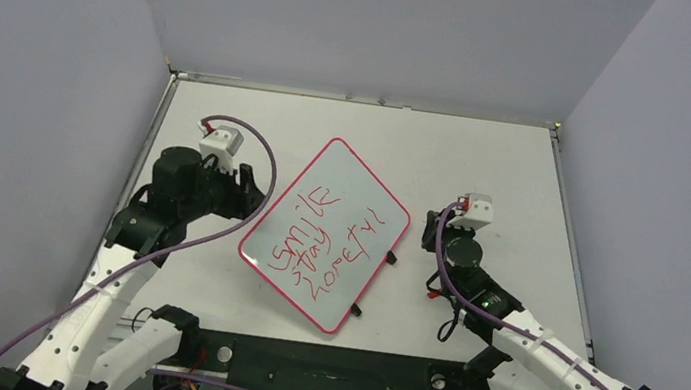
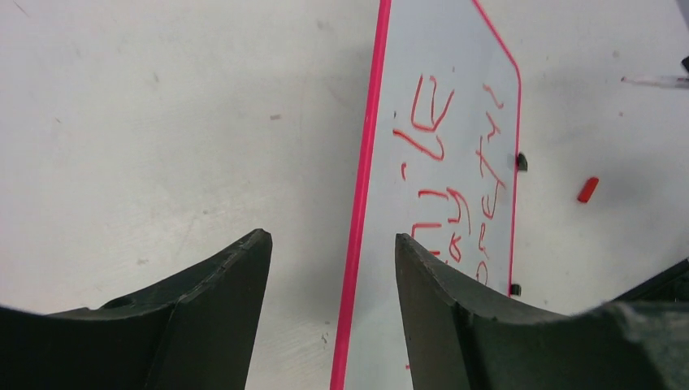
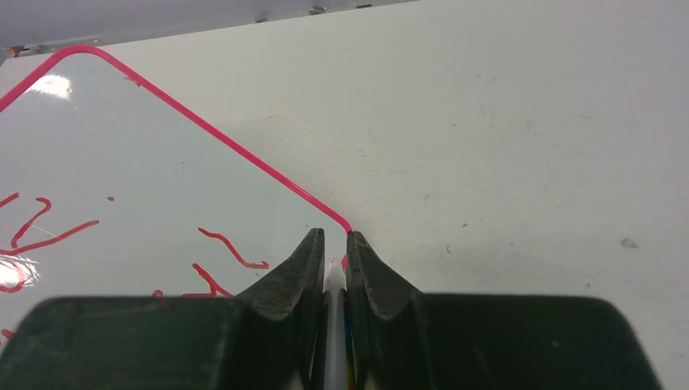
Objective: Write a sentence on the whiteboard
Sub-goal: Pick up the pen cap from the center of the board.
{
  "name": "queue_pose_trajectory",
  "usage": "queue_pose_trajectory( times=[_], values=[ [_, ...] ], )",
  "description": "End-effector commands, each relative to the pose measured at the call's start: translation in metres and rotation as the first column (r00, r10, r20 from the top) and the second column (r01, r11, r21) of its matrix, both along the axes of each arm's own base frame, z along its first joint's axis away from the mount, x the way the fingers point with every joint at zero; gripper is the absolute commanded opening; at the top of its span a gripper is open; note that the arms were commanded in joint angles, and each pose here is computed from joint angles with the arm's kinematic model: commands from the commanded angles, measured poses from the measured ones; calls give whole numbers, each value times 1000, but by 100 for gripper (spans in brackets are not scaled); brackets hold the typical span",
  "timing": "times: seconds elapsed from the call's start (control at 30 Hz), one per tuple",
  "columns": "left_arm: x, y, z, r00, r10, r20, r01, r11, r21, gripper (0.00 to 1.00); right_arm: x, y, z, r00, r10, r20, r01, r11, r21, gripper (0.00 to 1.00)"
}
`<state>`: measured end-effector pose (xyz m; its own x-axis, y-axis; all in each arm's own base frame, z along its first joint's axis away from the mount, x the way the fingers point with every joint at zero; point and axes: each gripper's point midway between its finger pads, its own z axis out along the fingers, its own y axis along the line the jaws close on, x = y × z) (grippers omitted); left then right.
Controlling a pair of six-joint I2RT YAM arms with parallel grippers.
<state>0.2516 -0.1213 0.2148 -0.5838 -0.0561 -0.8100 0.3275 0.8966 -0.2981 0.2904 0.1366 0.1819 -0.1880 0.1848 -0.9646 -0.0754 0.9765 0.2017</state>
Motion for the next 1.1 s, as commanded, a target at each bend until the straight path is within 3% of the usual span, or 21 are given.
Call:
queue_pose_trajectory(
  times=[0.0,0.3,0.43,0.7,0.8,1.07],
  values=[
    [4,13,80,981,38,191,-43,999,21,55,5,-11,47,996,-47,78,45,999,23,0],
    [13,-39,132,961,-78,264,89,996,-31,56,8,-26,139,973,-109,204,86,989,120,0],
    [0,-103,137,919,-266,291,276,961,9,54,0,-37,174,954,-130,270,86,982,168,0],
    [-17,-224,84,792,-571,216,554,821,140,51,-25,-69,225,903,-215,372,113,954,277,0],
    [-18,-260,75,758,-620,202,595,784,176,49,-33,-80,241,880,-254,402,125,939,320,0],
    [-44,-341,-1,661,-742,111,702,664,256,49,-54,-103,272,836,-311,453,139,917,375,0]
  ],
)
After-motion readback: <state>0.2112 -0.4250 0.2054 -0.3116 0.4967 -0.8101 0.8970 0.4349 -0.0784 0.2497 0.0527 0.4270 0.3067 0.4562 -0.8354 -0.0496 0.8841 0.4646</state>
